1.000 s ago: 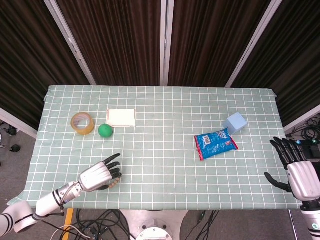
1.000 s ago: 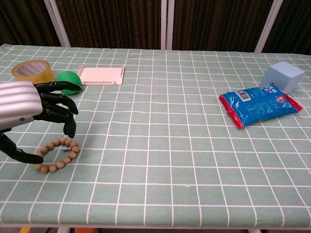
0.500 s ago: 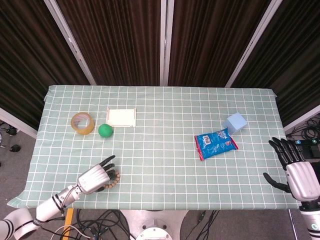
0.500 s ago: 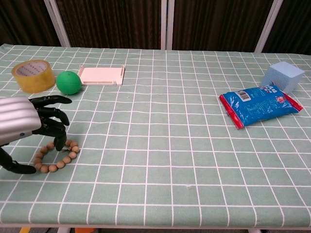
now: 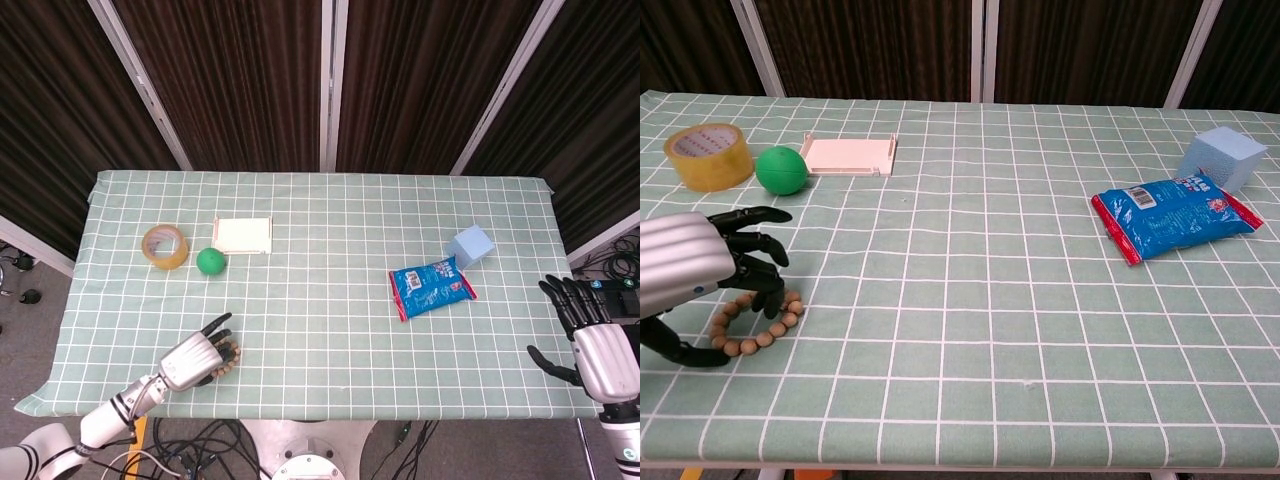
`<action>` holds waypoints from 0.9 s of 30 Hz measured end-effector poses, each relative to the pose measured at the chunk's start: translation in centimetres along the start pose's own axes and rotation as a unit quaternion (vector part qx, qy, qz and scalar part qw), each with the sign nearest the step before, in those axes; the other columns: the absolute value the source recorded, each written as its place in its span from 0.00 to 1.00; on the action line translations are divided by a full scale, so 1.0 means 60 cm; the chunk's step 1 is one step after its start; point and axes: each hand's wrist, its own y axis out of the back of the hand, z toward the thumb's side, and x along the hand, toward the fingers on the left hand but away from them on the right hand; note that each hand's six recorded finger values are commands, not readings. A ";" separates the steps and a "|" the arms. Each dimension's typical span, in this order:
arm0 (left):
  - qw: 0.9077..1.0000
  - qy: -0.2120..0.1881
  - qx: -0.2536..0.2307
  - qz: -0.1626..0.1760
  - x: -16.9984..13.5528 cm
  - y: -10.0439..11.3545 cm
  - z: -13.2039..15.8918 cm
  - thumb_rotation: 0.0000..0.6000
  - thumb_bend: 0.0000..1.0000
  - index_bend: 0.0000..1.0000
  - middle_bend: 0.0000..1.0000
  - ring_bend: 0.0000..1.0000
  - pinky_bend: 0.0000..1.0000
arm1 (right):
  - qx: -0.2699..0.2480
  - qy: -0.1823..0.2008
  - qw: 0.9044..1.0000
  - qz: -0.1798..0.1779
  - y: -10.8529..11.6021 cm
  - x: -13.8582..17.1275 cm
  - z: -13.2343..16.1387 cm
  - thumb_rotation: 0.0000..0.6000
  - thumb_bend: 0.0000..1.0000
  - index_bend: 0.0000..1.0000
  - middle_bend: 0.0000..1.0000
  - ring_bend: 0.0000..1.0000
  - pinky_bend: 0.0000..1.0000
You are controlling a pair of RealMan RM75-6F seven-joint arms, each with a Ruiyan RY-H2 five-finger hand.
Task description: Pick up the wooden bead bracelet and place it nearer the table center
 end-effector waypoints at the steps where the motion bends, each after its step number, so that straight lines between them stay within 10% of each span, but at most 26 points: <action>1: 1.000 0.001 -0.001 -0.001 0.000 -0.002 0.000 1.00 0.11 0.47 0.50 0.24 0.06 | 0.000 0.000 1.000 0.000 0.000 0.000 0.000 1.00 0.15 0.00 0.05 0.00 0.00; 27: 0.999 0.034 -0.037 0.000 0.000 -0.029 -0.025 1.00 0.41 0.53 0.53 0.26 0.08 | -0.002 0.000 1.000 0.004 0.000 0.000 0.005 1.00 0.15 0.00 0.05 0.00 0.00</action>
